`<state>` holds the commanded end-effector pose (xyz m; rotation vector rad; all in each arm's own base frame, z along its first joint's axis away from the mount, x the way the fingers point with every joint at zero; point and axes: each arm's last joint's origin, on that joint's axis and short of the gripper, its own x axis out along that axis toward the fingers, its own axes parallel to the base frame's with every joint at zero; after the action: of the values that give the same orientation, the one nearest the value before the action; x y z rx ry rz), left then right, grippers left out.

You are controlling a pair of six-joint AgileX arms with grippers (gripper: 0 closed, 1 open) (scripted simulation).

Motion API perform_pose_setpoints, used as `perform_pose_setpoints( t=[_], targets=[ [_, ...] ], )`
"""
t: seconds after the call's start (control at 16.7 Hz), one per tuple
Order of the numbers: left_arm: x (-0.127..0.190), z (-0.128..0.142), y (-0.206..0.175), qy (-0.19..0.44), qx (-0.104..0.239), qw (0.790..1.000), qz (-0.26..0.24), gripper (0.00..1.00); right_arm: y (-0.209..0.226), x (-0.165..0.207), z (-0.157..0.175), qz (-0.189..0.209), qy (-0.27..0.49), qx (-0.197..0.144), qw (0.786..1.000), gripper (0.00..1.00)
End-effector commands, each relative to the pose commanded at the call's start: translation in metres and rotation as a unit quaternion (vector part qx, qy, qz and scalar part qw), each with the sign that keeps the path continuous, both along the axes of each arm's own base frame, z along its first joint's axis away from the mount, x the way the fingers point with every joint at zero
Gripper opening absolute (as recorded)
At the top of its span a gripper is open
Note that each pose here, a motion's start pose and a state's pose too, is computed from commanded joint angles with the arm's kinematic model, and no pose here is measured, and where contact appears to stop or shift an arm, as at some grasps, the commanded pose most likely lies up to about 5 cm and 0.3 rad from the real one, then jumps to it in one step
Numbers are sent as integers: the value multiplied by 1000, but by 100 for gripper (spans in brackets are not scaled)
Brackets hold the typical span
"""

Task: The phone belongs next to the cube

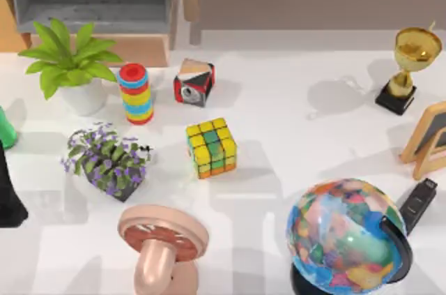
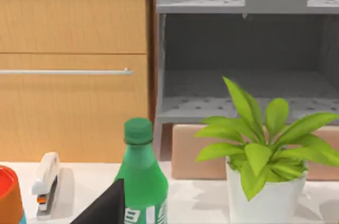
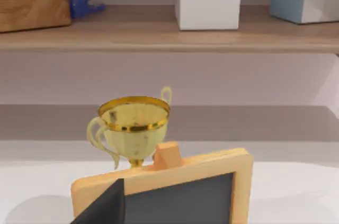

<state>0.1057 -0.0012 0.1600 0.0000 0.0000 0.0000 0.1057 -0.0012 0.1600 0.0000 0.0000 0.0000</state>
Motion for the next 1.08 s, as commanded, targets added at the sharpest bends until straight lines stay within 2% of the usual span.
perform_pose_setpoints(
  t=[0.18, 0.3, 0.6, 0.78, 1.08],
  targets=[
    [0, 0, 0, 0, 0, 1000, 0, 100, 0, 0, 2, -1, 3, -3, 1000, 100],
    [0, 0, 0, 0, 0, 1000, 0, 100, -2, 1, 10, -7, 21, -17, 1000, 100],
    [0, 0, 0, 0, 0, 1000, 0, 100, -10, 17, 56, -28, 127, -91, 987, 100],
    [0, 0, 0, 0, 0, 1000, 0, 100, -21, 50, 83, -26, 236, -143, 961, 100],
    [0, 0, 0, 0, 0, 1000, 0, 100, -56, 130, 104, 13, 411, -209, 887, 100]
  ],
)
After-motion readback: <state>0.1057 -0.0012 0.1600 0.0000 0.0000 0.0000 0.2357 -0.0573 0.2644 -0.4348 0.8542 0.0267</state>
